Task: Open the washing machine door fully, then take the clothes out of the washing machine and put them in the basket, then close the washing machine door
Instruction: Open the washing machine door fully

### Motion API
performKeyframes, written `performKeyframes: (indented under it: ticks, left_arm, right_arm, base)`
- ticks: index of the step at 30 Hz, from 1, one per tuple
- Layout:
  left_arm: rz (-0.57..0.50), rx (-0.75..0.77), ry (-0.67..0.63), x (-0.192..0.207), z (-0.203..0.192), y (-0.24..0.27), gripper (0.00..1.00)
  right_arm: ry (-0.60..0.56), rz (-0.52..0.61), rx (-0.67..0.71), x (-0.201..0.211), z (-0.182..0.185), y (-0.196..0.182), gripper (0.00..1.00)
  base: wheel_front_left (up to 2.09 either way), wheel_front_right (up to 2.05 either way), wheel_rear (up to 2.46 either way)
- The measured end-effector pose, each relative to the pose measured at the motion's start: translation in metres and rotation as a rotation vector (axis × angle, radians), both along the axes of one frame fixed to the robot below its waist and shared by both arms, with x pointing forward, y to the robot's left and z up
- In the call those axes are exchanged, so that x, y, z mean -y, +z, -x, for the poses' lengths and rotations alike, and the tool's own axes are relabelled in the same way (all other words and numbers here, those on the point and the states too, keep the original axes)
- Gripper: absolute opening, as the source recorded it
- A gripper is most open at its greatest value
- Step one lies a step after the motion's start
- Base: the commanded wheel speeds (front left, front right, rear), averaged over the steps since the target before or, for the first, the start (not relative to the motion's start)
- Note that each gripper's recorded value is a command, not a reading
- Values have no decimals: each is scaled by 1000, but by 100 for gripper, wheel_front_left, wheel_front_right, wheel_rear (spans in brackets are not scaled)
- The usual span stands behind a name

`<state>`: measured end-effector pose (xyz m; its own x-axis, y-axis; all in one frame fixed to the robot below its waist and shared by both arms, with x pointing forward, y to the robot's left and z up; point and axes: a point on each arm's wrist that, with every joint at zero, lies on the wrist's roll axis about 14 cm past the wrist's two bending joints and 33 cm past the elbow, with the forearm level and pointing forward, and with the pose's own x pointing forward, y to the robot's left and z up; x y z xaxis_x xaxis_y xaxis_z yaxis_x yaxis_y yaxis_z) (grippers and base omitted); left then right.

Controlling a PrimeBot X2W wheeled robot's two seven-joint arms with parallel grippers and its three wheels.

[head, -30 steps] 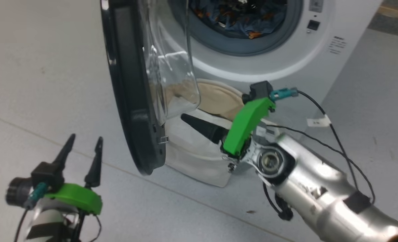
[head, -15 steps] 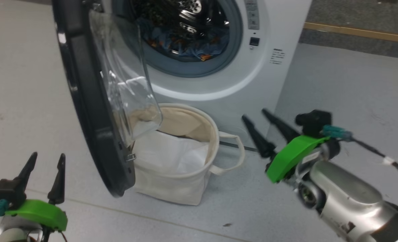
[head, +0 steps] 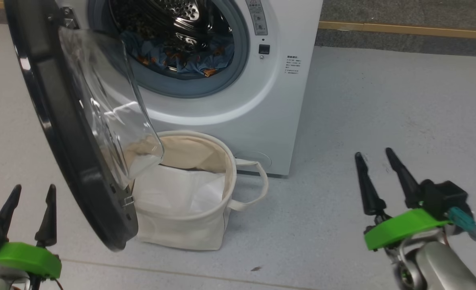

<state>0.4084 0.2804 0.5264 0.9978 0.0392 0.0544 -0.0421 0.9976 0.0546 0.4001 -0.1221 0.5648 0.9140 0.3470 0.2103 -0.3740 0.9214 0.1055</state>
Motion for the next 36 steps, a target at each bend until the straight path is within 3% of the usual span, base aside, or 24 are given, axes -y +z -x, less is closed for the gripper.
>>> performKeyframes:
  ticks: [16,36]
  left_arm:
    - [18,8,6,-3,2,2,100]
    - [40,-10,4,-2,6,-4,100]
  right_arm:
    - [-149,35,5,46,7,-6,100]
    - [-138,-5,-49,38,6,-21,100]
  base:
    - [0,0,0]
    - [0,0,0]
